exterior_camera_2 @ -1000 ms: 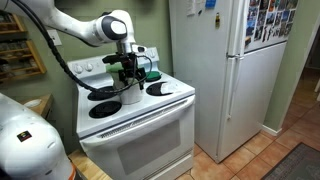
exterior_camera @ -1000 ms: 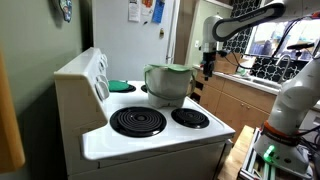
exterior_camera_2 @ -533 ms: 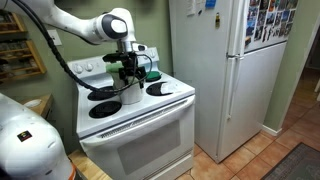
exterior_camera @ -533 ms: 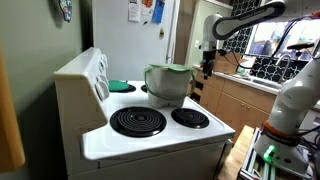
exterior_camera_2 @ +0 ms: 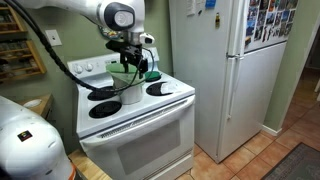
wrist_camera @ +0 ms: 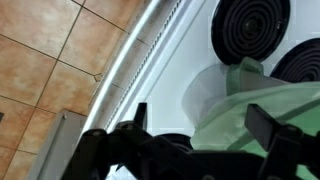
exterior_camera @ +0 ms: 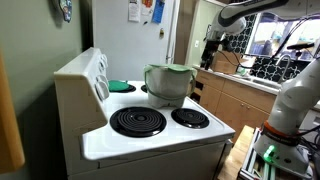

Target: Open the trash can then put the tissue paper inside

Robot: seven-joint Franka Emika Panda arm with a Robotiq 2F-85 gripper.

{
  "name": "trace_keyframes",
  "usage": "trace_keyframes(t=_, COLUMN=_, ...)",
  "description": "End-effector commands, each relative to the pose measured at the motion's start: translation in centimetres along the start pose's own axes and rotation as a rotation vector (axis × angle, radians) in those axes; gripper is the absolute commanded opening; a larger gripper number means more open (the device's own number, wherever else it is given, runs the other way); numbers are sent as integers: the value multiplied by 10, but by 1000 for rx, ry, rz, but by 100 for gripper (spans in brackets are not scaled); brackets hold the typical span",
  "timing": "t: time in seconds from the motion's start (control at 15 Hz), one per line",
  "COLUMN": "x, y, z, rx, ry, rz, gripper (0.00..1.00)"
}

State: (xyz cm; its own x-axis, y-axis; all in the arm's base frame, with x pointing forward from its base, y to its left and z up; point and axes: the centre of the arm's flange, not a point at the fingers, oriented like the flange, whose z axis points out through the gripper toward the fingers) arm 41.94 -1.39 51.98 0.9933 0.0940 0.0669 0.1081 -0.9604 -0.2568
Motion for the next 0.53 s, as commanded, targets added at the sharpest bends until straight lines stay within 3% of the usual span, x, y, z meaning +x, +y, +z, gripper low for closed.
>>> trace_keyframes(t=0.0, x=1, y=2, z=-3, rx=41, ry=17, rz=10, gripper=100)
trace_keyframes(t=0.33, x=2, y=1, z=-4, rx=84, ry=36, rz=20, gripper=100)
trace_keyframes(t=0.47, x=13, y=10, z=-2, rx=162, ry=50, rz=35, gripper=100)
